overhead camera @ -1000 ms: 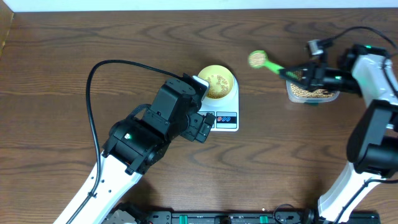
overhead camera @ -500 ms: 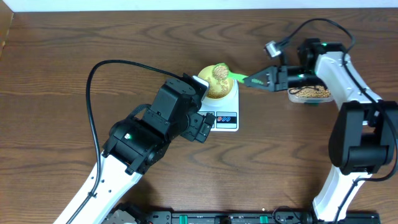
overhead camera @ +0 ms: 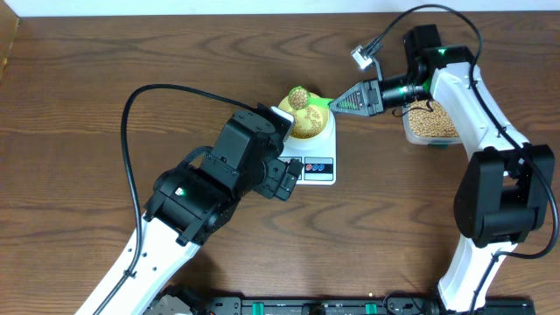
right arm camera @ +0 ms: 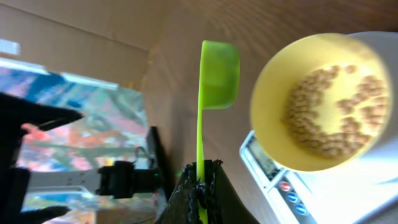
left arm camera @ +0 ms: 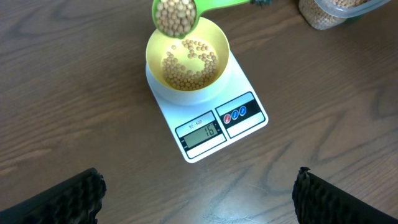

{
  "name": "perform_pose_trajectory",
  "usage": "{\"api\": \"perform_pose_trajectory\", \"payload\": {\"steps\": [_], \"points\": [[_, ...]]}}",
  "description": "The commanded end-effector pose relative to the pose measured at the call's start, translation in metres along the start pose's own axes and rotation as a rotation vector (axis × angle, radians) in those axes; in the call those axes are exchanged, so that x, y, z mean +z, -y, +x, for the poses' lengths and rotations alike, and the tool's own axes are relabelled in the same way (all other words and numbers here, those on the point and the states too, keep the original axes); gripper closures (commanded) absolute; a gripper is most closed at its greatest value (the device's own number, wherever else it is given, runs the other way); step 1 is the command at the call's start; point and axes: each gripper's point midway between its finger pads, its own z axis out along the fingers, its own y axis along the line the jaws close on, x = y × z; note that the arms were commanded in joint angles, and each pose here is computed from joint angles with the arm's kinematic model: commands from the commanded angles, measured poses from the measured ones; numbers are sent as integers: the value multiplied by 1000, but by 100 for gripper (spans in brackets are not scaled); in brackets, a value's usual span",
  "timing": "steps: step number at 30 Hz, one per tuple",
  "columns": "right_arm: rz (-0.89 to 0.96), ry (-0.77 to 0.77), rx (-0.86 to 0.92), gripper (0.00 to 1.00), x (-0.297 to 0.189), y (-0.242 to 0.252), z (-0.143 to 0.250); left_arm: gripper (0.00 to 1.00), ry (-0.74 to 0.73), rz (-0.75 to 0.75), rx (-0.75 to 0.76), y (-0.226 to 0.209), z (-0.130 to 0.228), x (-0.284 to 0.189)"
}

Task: Scoop item into bowl and weigh 50g on scale
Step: 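Lift the filled scoop and carry it over the yellow bowl, then tilt the scoop with the right gripper to pour soybeans into bowl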

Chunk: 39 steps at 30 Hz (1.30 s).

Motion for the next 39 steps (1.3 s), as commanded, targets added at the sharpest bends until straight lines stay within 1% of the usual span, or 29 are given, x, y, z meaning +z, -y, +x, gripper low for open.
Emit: {"api": "perform_pose_trajectory", "payload": {"steps": [1,11,20,26,33,39], "points": [[102,-21,4,99,0,10,-7,1,7,-14,-19,-3,-4,-1],[291,-98,-16,99,5,35,3,1,7,-14,-19,-3,-4,-1],[389,-169,-71,99,26,39,10,1,7,-14,-19,-3,-4,-1],[507,-171,-119,99,31,39,4,1,7,-14,-19,-3,-4,-1],[671,-185,-214,99,28,34,-6,1,7,-14,-19,-3,-4,-1],[708,-176,-275,99,33,21,-17,1,7,-14,-19,-3,-4,-1]]}}
